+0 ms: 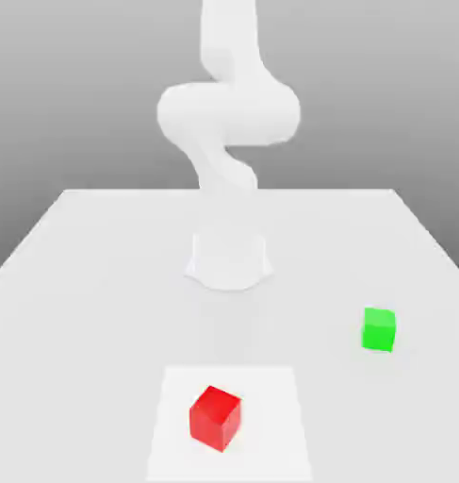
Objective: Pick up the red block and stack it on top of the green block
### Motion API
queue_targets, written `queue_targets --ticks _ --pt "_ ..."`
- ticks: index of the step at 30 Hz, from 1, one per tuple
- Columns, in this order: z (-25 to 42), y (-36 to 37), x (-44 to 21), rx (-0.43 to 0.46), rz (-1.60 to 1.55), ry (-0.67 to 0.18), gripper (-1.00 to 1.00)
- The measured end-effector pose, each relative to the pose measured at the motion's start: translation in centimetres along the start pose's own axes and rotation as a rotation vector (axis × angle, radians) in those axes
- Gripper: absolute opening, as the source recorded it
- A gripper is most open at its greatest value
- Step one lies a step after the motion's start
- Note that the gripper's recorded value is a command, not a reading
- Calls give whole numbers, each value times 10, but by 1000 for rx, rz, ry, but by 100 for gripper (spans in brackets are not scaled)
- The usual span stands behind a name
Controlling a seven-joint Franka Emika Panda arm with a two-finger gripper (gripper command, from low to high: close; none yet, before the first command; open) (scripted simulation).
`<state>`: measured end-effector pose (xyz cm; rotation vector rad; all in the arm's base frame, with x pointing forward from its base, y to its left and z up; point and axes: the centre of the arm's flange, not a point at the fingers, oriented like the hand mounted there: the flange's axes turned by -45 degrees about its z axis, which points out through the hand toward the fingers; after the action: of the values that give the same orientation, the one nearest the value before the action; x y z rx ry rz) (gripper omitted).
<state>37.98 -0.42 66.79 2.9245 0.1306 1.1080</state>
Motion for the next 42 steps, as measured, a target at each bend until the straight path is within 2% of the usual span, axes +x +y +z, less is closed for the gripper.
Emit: queue_targets --ticks 10,17,23,29,30,37,42 --pt "200 3 -69 124 -392 -288 0" --pt "306 -1 -159 244 -660 -473 0" --pt "368 -2 -254 365 -883 -622 0" --pt "418 -4 -306 386 -918 -643 0" --pt "422 -4 -310 386 -917 -644 -100" --pt "421 -5 -310 388 -917 -646 -100" --pt "385 -3 -277 388 -918 -645 -100"
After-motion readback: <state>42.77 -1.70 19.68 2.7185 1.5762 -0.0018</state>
